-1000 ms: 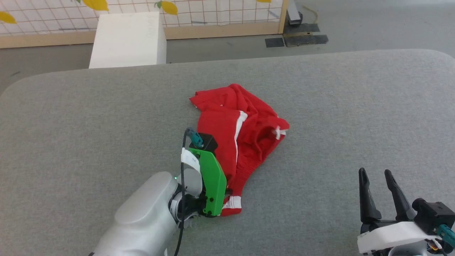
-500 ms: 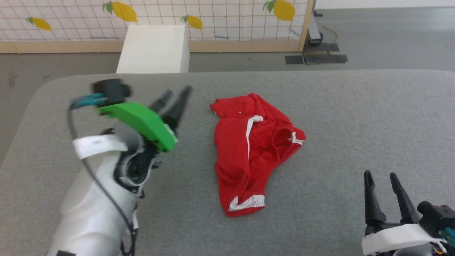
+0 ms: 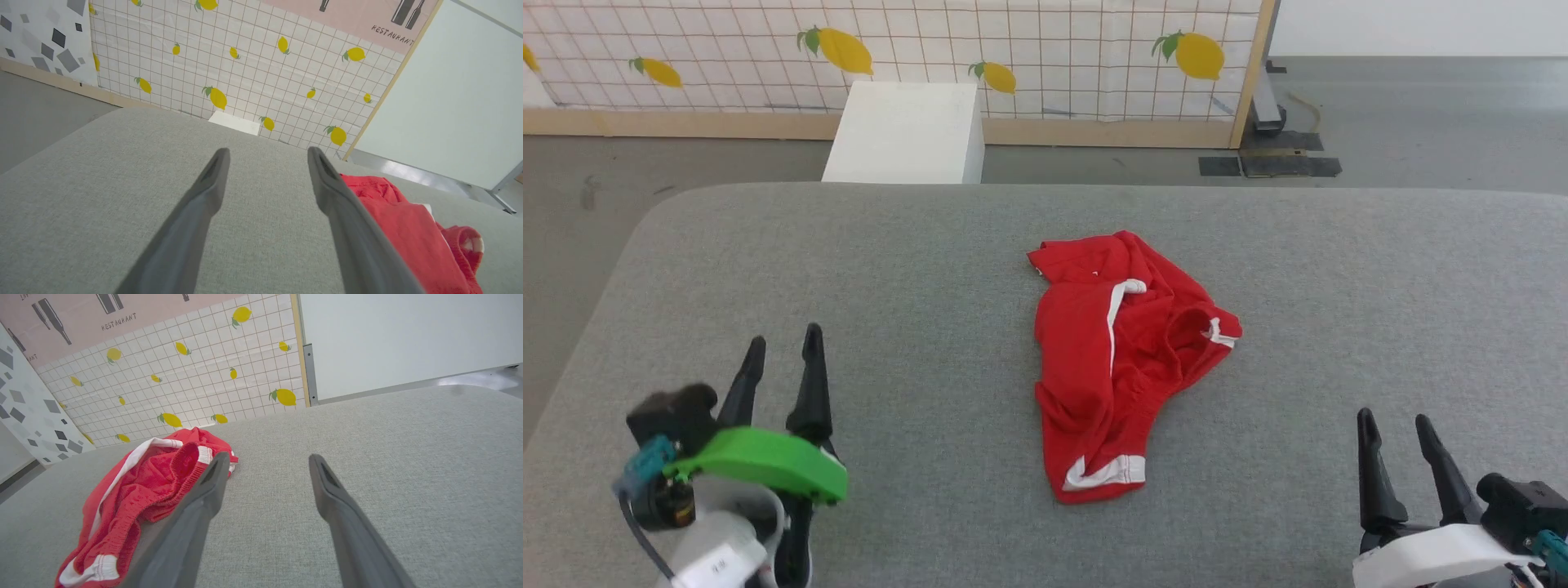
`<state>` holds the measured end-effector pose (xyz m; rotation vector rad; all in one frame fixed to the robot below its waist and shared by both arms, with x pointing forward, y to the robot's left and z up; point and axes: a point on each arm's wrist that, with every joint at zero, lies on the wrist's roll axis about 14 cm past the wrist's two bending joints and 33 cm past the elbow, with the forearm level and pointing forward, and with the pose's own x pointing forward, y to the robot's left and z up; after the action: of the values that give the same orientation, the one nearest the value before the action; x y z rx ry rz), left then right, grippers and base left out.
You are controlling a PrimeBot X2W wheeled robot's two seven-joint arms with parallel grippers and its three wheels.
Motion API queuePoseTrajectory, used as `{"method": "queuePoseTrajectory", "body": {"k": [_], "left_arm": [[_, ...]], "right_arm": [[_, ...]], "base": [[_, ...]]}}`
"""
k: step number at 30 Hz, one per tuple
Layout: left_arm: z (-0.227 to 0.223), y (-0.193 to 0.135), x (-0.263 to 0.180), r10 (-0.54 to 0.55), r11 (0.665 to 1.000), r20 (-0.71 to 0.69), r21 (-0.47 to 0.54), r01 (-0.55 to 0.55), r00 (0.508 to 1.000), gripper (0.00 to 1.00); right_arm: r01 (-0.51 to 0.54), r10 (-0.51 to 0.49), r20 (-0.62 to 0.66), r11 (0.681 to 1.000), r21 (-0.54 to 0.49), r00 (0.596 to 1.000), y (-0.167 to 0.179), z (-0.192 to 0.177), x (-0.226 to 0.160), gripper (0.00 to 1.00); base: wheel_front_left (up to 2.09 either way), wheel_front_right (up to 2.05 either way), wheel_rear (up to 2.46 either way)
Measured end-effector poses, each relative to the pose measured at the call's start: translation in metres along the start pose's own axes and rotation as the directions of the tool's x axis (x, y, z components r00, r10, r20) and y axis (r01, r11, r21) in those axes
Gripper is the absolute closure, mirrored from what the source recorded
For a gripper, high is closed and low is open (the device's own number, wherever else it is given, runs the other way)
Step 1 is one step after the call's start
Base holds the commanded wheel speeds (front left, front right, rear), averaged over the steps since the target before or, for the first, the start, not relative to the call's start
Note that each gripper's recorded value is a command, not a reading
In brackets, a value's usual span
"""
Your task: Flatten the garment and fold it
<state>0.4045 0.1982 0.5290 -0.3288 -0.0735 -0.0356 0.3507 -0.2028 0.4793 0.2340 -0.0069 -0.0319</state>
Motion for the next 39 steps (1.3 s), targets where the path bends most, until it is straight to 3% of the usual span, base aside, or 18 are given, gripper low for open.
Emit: {"method": "queuePoseTrajectory", "body": {"k": [7,13,17,20,25,32,33,34,35,39], "left_arm": [[-0.009,0.0,-0.022,0.046,0.998,0.024,0.039,-0.047,0.999,0.0],[-0.019,-0.001,-0.02,0.049,0.997,0.015,0.061,-0.05,0.999,0.0],[-0.025,-0.003,-0.014,0.045,0.997,0.008,0.066,-0.045,0.999,0.0],[-0.028,0.001,-0.01,0.058,0.997,0.005,0.048,-0.058,0.998,0.0],[-0.031,0.008,-0.004,0.072,0.996,0.003,0.046,-0.072,0.997,0.0],[-0.038,0.023,-0.003,0.114,0.993,-0.011,0.041,-0.113,0.993,0.0],[-0.039,0.025,-0.004,0.118,0.992,-0.014,0.048,-0.118,0.993,0.0],[-0.04,0.026,-0.004,0.122,0.991,-0.017,0.053,-0.12,0.992,0.0],[-0.041,0.027,-0.004,0.119,0.991,-0.019,0.055,-0.118,0.993,0.0],[-0.039,0.025,-0.002,0.111,0.993,-0.013,0.048,-0.111,0.994,0.0]], "right_arm": [[-0.054,0.054,-0.118,0.999,0.002,0.992,0.018,-0.021,0.017,0.0],[-0.145,0.134,-0.181,0.988,-0.053,0.974,0.05,-0.008,0.075,0.0],[-0.202,0.159,-0.292,0.971,-0.125,0.943,0.069,-0.01,0.111,0.0],[-0.247,0.148,-0.421,0.95,-0.191,0.895,0.08,-0.027,0.125,0.0],[-0.326,0.091,-0.634,0.907,-0.265,0.768,0.085,-0.069,0.127,0.0],[-0.367,0.056,-0.706,0.882,-0.297,0.706,0.082,-0.097,0.132,0.0],[-0.369,0.058,-0.709,0.881,-0.295,0.703,0.082,-0.099,0.132,0.57],[-0.369,0.059,-0.709,0.882,-0.292,0.703,0.083,-0.1,0.133,0.89],[-0.368,0.063,-0.706,0.883,-0.289,0.705,0.083,-0.1,0.134,1.0],[-0.321,0.081,-0.666,0.915,-0.246,0.742,0.079,-0.088,0.142,1.0]], "base": [[0.0,0.0,0.0],[0.0,0.0,0.0],[0.0,0.0,0.0],[0.0,0.0,0.0],[0.0,0.0,0.0],[0.0,0.0,0.0],[0.0,0.0,0.0],[0.0,0.0,0.0],[0.0,0.0,0.0],[0.0,0.0,0.0]]}}
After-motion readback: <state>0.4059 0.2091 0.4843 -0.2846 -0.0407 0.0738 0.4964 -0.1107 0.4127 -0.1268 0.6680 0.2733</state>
